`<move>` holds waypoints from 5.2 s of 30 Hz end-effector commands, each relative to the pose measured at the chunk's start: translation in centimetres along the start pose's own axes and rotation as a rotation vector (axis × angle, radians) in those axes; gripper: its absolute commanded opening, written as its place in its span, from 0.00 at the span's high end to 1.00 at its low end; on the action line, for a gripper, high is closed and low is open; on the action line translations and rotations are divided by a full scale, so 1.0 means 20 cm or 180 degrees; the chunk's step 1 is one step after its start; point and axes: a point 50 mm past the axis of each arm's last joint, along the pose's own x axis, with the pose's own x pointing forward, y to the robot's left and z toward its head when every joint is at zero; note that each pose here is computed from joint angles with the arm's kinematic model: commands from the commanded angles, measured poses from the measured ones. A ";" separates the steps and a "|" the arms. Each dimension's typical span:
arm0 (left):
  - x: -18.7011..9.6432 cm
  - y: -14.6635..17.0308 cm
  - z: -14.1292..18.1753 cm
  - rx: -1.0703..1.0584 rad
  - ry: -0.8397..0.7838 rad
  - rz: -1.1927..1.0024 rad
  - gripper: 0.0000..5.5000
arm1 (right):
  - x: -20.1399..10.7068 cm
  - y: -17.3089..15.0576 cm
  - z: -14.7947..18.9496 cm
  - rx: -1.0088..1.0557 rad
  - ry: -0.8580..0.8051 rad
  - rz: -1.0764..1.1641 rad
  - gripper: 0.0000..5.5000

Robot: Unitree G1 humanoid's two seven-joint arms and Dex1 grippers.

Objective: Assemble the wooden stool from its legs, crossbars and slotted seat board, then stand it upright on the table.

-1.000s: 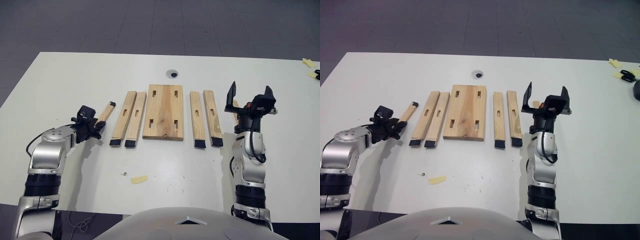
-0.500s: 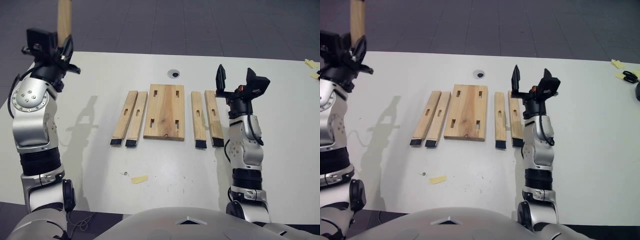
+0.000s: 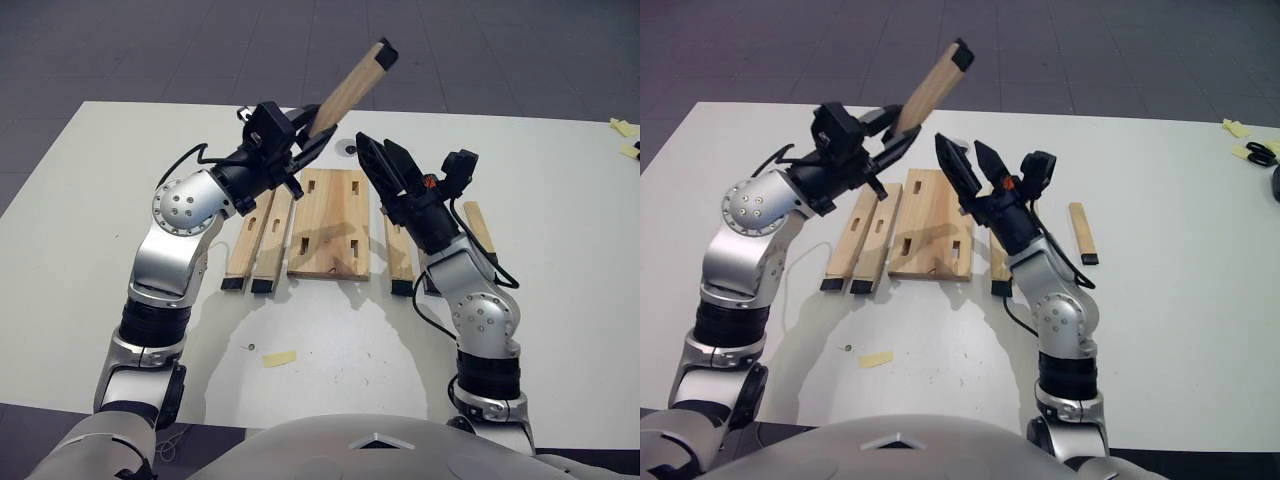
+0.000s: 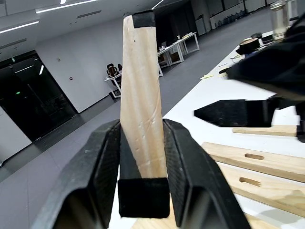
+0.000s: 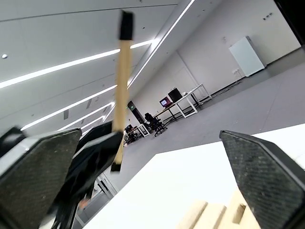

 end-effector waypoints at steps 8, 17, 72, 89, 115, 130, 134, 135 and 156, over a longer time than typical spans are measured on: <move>-0.01 -0.05 0.00 0.0065 -0.0001 -0.0039 0.77 | 0.13 0.08 0.09 0.0685 -0.0218 0.0321 0.07; 0.04 -0.07 0.03 0.0103 -0.0062 -0.0189 0.77 | 0.17 0.07 0.13 0.0956 -0.0339 0.0233 0.34; -0.34 0.47 -0.03 -0.1325 -0.0001 0.2847 0.02 | -0.24 -0.22 0.33 -0.1334 -0.0605 -0.1630 0.92; -0.34 0.22 -0.10 -0.0845 0.0387 0.2965 0.02 | -0.29 -0.30 0.36 -0.1525 0.0127 -0.1671 0.92; -0.29 0.12 -0.20 -0.0945 0.0605 0.2695 0.02 | -0.33 -0.41 0.06 -0.1284 0.0459 -0.2109 0.92; -0.27 0.10 -0.21 -0.0920 0.0597 0.2664 0.02 | -0.25 -0.43 0.07 -0.1569 0.0384 -0.2026 0.92; -0.26 0.10 -0.21 -0.0904 0.0595 0.2622 0.02 | -0.24 -0.45 0.04 -0.1573 0.0419 -0.2077 0.92; -0.26 0.11 -0.21 -0.0895 0.0597 0.2613 0.02 | -0.24 -0.45 0.04 -0.1581 0.0419 -0.2089 0.92; -0.31 0.10 -0.21 -0.0680 0.0713 0.2632 0.02 | -0.62 -0.51 0.02 -0.1957 0.0978 -0.2294 0.92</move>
